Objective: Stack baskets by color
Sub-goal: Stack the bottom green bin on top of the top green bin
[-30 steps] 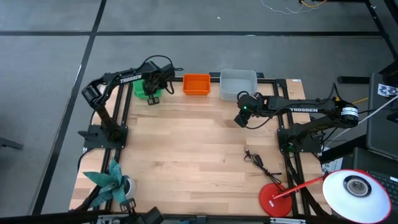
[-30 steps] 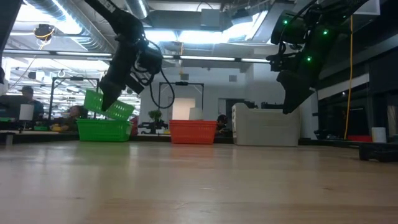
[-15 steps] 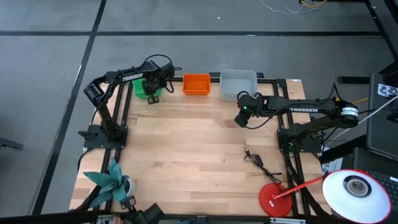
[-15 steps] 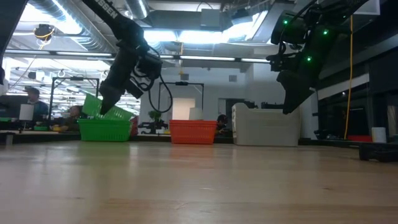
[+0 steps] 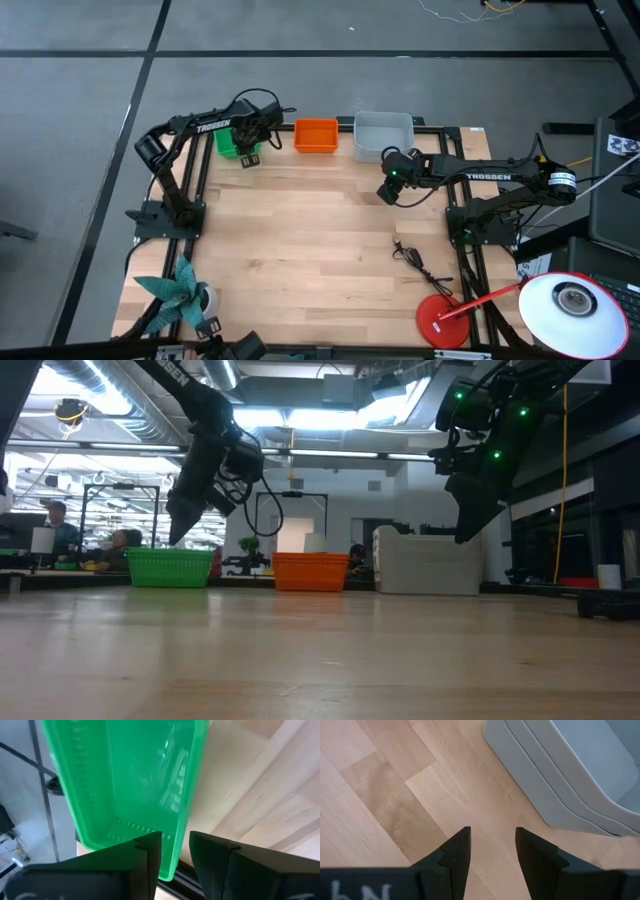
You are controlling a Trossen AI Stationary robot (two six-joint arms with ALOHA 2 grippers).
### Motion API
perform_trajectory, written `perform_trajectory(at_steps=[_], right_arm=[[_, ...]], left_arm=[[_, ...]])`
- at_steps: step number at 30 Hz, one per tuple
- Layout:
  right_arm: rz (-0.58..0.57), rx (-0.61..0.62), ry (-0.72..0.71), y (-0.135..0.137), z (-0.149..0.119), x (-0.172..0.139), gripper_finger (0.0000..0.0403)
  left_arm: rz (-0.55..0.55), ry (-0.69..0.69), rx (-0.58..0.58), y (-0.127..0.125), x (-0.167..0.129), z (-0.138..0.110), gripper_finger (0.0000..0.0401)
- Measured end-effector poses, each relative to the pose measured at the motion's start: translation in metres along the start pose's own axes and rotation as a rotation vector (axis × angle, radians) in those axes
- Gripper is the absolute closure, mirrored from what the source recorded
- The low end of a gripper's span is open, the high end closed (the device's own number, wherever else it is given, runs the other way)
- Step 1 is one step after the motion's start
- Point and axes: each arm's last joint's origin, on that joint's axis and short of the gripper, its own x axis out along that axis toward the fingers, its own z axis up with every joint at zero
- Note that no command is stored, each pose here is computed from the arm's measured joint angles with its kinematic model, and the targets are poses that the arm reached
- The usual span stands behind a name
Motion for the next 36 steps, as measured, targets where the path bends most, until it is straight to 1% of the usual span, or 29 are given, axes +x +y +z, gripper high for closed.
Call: perform_trajectory(at_steps=[3, 6, 8, 10, 13, 16, 19, 21, 24, 27, 31, 36], right_arm=[[0.000, 0.000, 0.000, 0.000, 0.000, 0.000, 0.0246], [0.000, 0.002, 0.000, 0.000, 0.000, 0.000, 0.0246], [0.000, 0.003, -0.001, 0.000, 0.000, 0.000, 0.0246], [0.000, 0.003, 0.000, 0.000, 0.000, 0.000, 0.0246], [0.000, 0.003, -0.001, 0.000, 0.000, 0.000, 0.0246], [0.000, 0.002, 0.000, 0.000, 0.000, 0.000, 0.0246], [0.000, 0.003, -0.001, 0.000, 0.000, 0.000, 0.0246], [0.000, 0.002, -0.001, 0.000, 0.000, 0.000, 0.0246], [0.000, 0.004, 0.000, 0.000, 0.000, 0.000, 0.0246], [0.000, 0.004, -0.001, 0.000, 0.000, 0.000, 0.0246], [0.000, 0.004, -0.001, 0.000, 0.000, 0.000, 0.0246], [0.000, 0.004, -0.001, 0.000, 0.000, 0.000, 0.0246]], left_arm=[[0.000, -0.033, -0.019, -0.006, -0.010, -0.001, 0.0307], [-0.080, -0.055, -0.007, -0.016, -0.023, -0.008, 0.0307], [-0.129, -0.013, 0.012, -0.022, -0.025, -0.012, 0.0309], [-0.143, 0.043, 0.033, -0.026, -0.019, -0.018, 0.0313], [-0.153, 0.107, 0.037, -0.032, 0.001, -0.027, 0.0320], [-0.135, 0.133, 0.024, -0.036, 0.021, -0.033, 0.0322], [-0.085, 0.104, -0.004, -0.036, 0.035, -0.033, 0.0322], [-0.046, 0.088, 0.000, -0.036, 0.040, -0.032, 0.0322], [0.053, 0.100, 0.023, -0.032, 0.044, -0.033, 0.0322], [0.150, 0.132, 0.012, -0.025, 0.046, -0.035, 0.0322], [0.150, 0.151, -0.016, -0.018, 0.049, -0.038, 0.0322], [0.082, 0.127, -0.045, -0.018, 0.051, -0.038, 0.0322]])
